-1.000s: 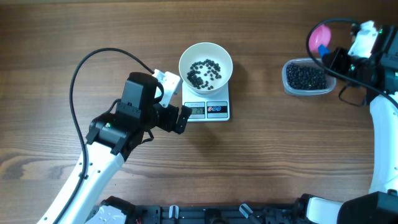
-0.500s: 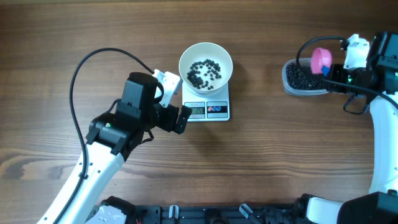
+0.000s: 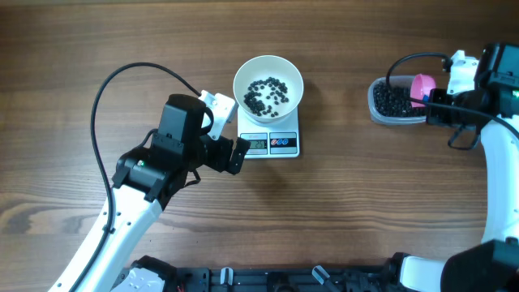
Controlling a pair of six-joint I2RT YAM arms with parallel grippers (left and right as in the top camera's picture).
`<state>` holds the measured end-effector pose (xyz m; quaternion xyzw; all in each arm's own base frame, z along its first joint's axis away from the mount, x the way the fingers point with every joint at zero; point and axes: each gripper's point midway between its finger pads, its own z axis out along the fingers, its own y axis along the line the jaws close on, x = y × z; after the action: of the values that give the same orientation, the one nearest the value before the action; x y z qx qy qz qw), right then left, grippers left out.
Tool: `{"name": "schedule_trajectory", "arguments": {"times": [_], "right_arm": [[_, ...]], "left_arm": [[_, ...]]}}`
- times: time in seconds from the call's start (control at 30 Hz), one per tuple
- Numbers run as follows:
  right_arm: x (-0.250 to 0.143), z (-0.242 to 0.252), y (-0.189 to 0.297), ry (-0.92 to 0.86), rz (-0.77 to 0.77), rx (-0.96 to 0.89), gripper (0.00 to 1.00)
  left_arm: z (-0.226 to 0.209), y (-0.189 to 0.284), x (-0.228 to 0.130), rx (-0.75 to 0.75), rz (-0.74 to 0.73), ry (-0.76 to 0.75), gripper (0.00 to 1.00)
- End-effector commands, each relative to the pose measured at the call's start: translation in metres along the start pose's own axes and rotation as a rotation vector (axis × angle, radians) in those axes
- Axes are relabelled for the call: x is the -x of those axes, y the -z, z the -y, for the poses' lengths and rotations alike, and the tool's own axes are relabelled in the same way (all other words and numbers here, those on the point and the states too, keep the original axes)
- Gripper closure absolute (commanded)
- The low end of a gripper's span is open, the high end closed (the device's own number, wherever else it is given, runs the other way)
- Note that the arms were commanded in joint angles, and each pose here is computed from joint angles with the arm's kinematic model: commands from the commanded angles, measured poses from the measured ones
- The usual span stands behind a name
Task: Scoop item into bowl and weigh 150g on scale
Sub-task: 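Carry the empty scoop with the right gripper back to the bean tub, then drag the scoop through the black beans with the right gripper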
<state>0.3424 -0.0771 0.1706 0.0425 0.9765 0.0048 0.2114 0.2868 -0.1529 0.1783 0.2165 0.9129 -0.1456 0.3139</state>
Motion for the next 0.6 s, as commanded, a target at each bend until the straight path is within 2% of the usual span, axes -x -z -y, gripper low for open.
{"name": "schedule_trajectory", "arguments": {"times": [0.0, 0.57], "right_arm": [[-0.006, 0.004, -0.017, 0.017, -0.05, -0.009, 0.96], [-0.017, 0.001, -0.053, 0.026, -0.147, 0.038, 0.96]], "left_arm": [[0.004, -0.002, -0.002, -0.019, -0.006, -0.005, 0.0], [0.004, -0.002, -0.002, -0.019, -0.006, -0.005, 0.0]]}}
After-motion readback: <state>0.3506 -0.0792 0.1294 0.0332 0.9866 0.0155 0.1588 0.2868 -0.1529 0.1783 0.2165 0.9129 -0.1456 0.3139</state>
